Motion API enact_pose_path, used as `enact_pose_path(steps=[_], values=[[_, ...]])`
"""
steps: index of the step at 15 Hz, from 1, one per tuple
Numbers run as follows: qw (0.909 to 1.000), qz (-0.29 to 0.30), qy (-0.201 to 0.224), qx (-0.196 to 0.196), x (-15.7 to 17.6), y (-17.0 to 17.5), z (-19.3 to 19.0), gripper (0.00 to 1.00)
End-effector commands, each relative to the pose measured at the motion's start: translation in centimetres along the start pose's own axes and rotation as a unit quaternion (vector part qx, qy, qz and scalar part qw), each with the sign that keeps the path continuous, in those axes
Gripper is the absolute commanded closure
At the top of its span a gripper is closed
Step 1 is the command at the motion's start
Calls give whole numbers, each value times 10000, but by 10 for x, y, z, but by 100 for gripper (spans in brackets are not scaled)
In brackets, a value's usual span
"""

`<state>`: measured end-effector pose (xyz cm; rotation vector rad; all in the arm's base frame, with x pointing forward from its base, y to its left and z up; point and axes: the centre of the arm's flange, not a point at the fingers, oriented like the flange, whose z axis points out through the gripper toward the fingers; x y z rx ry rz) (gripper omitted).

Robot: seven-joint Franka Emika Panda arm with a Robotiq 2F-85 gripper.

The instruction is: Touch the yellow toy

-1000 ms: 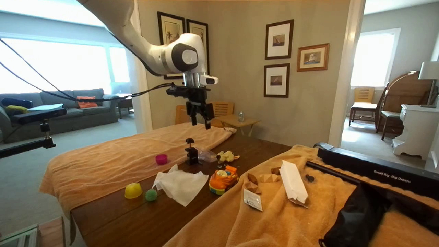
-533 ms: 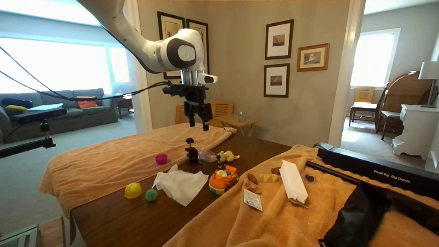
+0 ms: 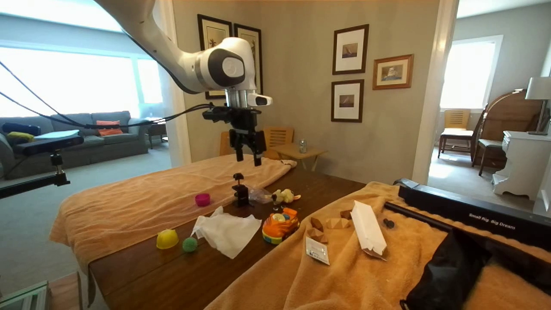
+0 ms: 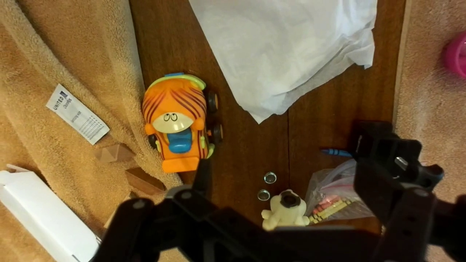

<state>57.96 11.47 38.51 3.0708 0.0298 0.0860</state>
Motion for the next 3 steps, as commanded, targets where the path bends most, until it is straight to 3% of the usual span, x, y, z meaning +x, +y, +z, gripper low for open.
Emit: enact_pose_path(steps=[1, 3], values=[[10000, -3, 1, -4, 0, 0, 0, 0], [10000, -6, 2, -8, 0, 0, 0, 0]])
